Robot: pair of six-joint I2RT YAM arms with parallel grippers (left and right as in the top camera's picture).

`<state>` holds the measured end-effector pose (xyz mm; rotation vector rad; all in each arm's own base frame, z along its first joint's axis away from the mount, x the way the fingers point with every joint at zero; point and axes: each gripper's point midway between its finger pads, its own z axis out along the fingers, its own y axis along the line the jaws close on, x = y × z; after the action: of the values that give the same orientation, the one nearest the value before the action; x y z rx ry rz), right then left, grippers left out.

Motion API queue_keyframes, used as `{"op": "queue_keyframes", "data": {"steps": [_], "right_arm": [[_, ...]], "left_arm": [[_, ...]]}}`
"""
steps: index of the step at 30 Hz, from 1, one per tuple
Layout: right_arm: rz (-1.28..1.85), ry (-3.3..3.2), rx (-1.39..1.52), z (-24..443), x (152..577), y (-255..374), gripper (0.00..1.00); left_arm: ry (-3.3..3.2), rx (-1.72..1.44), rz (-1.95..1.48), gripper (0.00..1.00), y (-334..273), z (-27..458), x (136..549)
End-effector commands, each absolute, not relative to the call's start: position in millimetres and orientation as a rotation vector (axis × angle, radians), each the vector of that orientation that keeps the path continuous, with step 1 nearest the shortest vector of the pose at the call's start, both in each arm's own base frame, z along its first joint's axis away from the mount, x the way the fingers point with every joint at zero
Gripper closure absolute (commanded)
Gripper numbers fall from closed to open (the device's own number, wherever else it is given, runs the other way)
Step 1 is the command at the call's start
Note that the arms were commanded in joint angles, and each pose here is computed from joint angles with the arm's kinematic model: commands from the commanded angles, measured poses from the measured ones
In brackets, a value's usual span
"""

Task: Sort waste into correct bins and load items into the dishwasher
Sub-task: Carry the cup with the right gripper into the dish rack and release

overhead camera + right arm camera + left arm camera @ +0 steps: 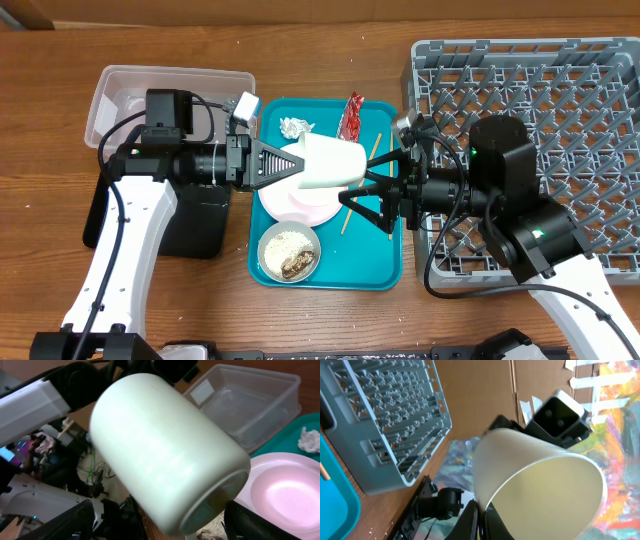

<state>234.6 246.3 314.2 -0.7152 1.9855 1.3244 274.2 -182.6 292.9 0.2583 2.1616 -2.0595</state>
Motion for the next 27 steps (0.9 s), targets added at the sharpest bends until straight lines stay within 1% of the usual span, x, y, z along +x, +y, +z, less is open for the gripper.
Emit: {"op": "queue_keyframes", "data": {"steps": [1,3,6,8,12,16,18,21,23,25,27], "right_arm": [[1.303,1.972,-0.699,320.9,242.0,244.6,0.16],[1.306,1.968,-0.69,322.0,244.4,241.0,0.1],[1.354,1.927,-0.731,329.0,239.3,242.7,0.08],[1.371,1.894,-0.762,334.0,236.2,245.8,0.05],[1.331,1.958,-0.705,323.8,242.1,240.4,0.04],[1.348,1.923,-0.734,329.1,239.9,242.3,0.03],[1.408,1.852,-0.802,340.6,230.9,246.6,0.06],[1.476,1.767,-0.89,353.1,217.9,251.4,0.07],[1.495,1.744,-0.913,356.4,214.0,253.0,0.15],[1.5,1.744,-0.917,356.4,212.7,253.9,0.25],[1.506,1.762,-0.909,354.1,212.1,253.6,0.28]], "left_arm": [[2.086,0.392,-2.12,0.96,-194.3,311.8,259.5],[2.086,0.392,-2.12,0.96,-194.3,311.8,259.5],[2.087,0.398,-2.124,0.96,-195.8,311.9,258.4],[2.085,0.409,-2.136,0.96,-197.8,312.8,256.3],[2.079,0.408,-2.128,0.96,-196.2,313.4,257.4],[2.073,0.426,-2.126,0.96,-197.8,313.5,256.4],[2.076,0.429,-2.126,0.96,-198.7,313.3,255.9],[2.076,0.429,-2.125,0.96,-198.7,313.2,256.0],[2.077,0.429,-2.125,0.96,-198.9,313.1,255.8],[2.077,0.435,-2.127,0.96,-200.0,313.1,255.0],[2.079,0.436,-2.125,0.96,-200.3,312.8,255.0]]}}
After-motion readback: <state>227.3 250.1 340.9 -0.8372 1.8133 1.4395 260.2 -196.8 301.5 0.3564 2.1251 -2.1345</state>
